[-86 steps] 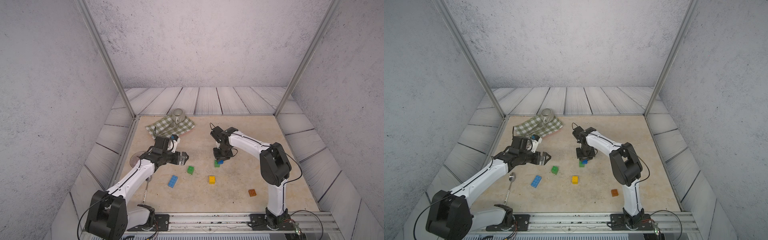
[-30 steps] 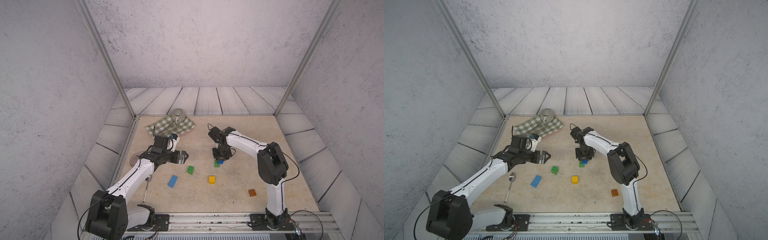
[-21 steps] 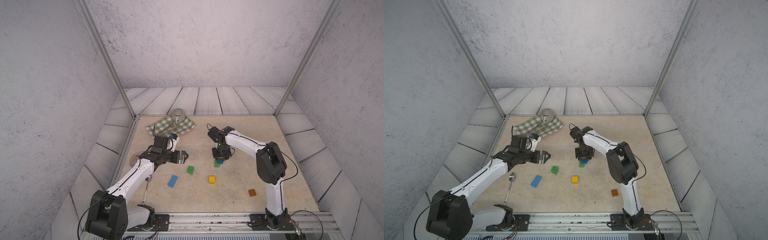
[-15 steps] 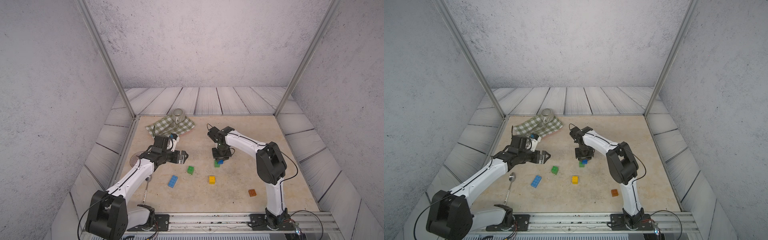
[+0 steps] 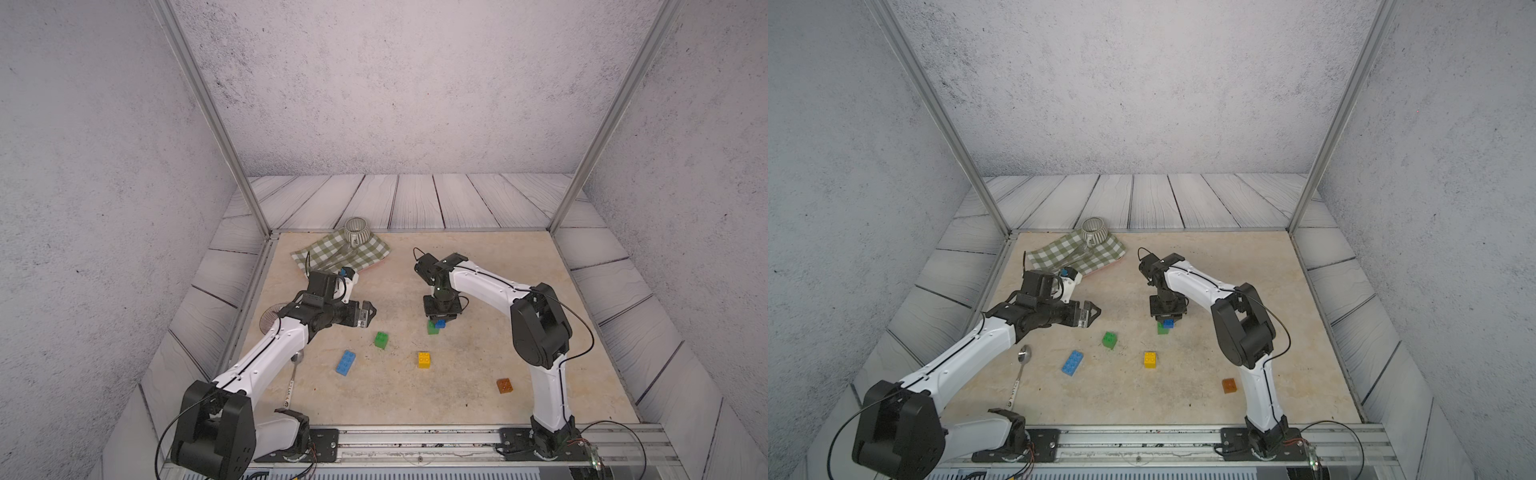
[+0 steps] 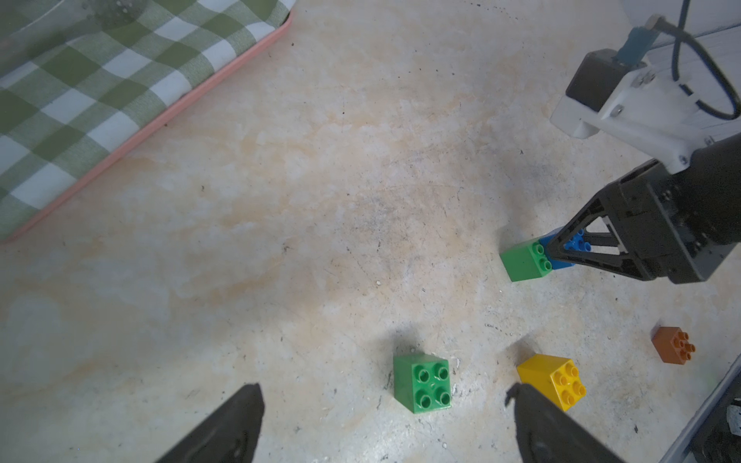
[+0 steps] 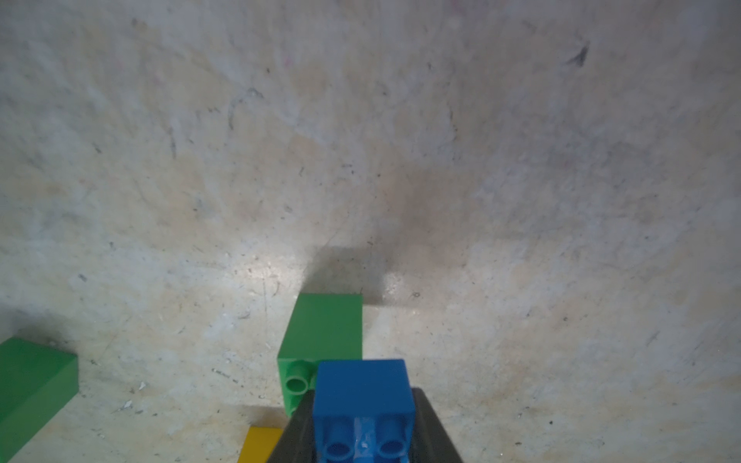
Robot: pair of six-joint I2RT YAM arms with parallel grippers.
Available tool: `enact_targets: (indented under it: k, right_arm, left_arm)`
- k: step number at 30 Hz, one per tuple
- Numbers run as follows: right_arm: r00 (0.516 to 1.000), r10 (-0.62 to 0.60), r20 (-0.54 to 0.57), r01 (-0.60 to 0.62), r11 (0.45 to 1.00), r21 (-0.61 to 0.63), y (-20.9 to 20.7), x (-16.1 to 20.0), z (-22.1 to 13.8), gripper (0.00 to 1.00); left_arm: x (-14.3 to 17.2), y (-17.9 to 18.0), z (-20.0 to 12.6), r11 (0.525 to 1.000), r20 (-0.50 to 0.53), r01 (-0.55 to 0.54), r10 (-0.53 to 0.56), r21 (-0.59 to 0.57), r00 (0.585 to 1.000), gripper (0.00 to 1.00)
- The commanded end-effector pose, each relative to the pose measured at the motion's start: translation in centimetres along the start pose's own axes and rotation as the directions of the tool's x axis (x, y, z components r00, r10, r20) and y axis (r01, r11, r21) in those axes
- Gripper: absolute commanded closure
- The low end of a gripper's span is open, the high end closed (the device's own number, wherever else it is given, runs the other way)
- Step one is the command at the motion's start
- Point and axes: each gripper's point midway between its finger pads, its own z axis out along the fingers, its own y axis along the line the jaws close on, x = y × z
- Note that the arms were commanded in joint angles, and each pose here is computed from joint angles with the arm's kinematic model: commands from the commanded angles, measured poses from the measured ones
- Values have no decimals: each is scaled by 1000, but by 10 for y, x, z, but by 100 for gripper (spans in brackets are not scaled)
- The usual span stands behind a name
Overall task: Assemble the number 4 with lego
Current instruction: Assemble the lego brick with the lego brick.
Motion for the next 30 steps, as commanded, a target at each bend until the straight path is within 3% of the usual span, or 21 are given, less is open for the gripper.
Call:
enact_targets:
  k: [1, 7, 21, 30]
  right_arm:
    - [987, 4, -163, 10, 996, 85, -10, 27, 77, 100]
    - [992, 7, -129, 4, 996, 85, -11, 23, 62, 99]
    - [998, 11, -68, -7, 998, 62, -6, 14, 23, 82]
    - [997, 11, -77, -7, 999, 52, -3, 12, 19, 71]
  left_arm:
    - [-10, 1, -6, 1000, 32, 6, -5, -6, 999, 1]
    - [-10, 2, -5, 1000, 30, 7, -7, -14, 1000, 1]
    - [-12, 3, -9, 1000, 45, 7, -6, -24, 999, 1]
    - [-12, 4, -11, 999, 51, 4, -2, -33, 999, 1]
